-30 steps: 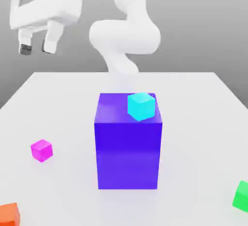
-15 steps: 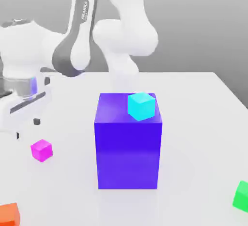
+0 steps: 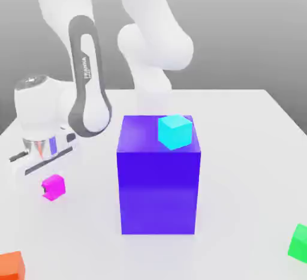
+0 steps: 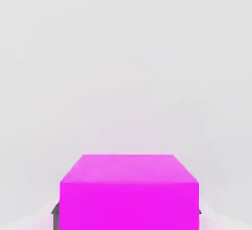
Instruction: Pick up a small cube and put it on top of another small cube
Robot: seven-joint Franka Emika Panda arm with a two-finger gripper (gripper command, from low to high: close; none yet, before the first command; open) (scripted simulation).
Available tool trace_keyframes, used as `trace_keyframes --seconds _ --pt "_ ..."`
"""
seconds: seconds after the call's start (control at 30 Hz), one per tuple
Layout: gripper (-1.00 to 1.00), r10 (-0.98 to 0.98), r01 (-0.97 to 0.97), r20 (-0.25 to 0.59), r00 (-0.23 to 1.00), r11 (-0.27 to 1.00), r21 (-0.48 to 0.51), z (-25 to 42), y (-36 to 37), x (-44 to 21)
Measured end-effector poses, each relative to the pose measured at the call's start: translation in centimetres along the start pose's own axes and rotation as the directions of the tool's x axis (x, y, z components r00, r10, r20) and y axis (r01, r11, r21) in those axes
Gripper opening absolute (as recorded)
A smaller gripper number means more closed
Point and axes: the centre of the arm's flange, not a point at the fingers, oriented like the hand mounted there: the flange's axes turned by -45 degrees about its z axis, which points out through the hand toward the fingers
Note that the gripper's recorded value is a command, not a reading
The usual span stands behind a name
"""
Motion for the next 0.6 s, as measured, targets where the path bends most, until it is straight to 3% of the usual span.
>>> trace_keyframes --seconds 0.3,0.47,0.6 --pt "-1.00 -0.024 0.024 -0.001 1.000 1.000 0.000 -6.2 -0.9 -0.9" --pt "-1.00 -0.319 0.321 -0.033 0.947 0.946 0.050 -7.7 -7.2 -10.4" --pt "-1.00 -0.564 0.566 -0.044 0.825 0.821 0.076 -8.9 -9.3 -22.6"
